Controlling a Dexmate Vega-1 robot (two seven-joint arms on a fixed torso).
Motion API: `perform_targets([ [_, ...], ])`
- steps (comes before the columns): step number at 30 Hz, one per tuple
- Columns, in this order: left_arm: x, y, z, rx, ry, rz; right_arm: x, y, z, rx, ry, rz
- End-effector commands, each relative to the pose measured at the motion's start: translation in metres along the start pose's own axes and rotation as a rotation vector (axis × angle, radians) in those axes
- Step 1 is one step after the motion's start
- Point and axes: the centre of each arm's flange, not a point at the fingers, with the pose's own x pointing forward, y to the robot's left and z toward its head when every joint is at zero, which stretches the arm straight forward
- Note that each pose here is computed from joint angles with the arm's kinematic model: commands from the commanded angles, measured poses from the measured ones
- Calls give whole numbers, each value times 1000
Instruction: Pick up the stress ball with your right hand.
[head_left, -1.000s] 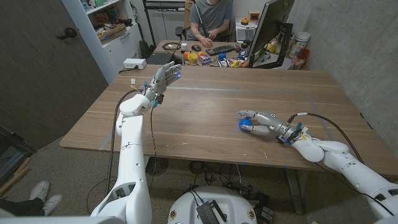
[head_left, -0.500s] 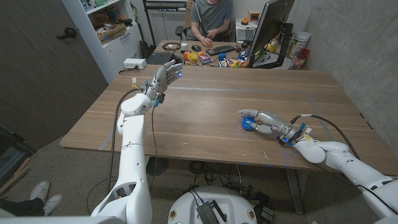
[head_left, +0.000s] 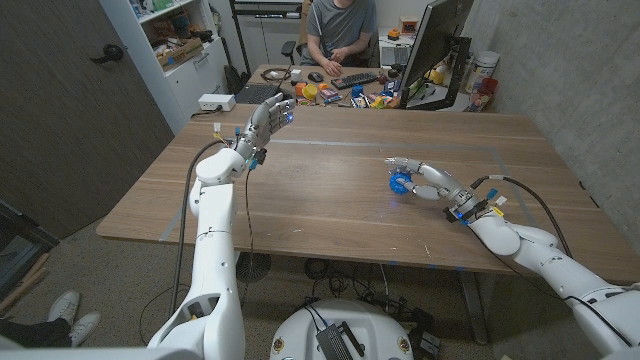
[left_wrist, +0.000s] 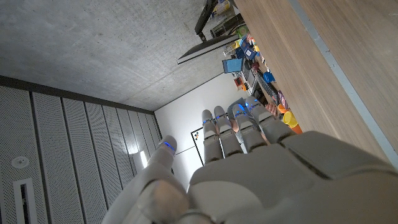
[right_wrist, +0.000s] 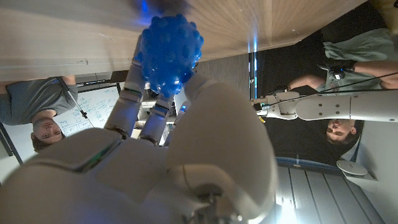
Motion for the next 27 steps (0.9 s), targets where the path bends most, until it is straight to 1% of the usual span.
perform_targets([
  [1, -1, -3, 5, 7, -3, -1, 41, -51, 15, 61, -39, -146],
  [3, -1, -3, 7, 6, -10, 0, 51, -69, 19, 64, -59, -170],
  [5, -1, -2, 9, 10, -14, 2, 62, -88, 25, 53, -91, -186],
  [7, -2, -2, 9, 10, -16, 4, 72, -108, 31, 48, -121, -191],
  [11, -4, -2, 9, 6, -18, 6, 90, -145, 45, 15, -175, -217],
  [15, -6, -1, 9, 7, -17, 9, 106, -179, 55, -28, -220, -232],
  [22, -7, 0, 16, 12, -32, 12, 132, -233, 80, -103, -302, -269],
  [27, -9, 2, 18, 12, -37, 15, 145, -264, 98, -134, -346, -309],
])
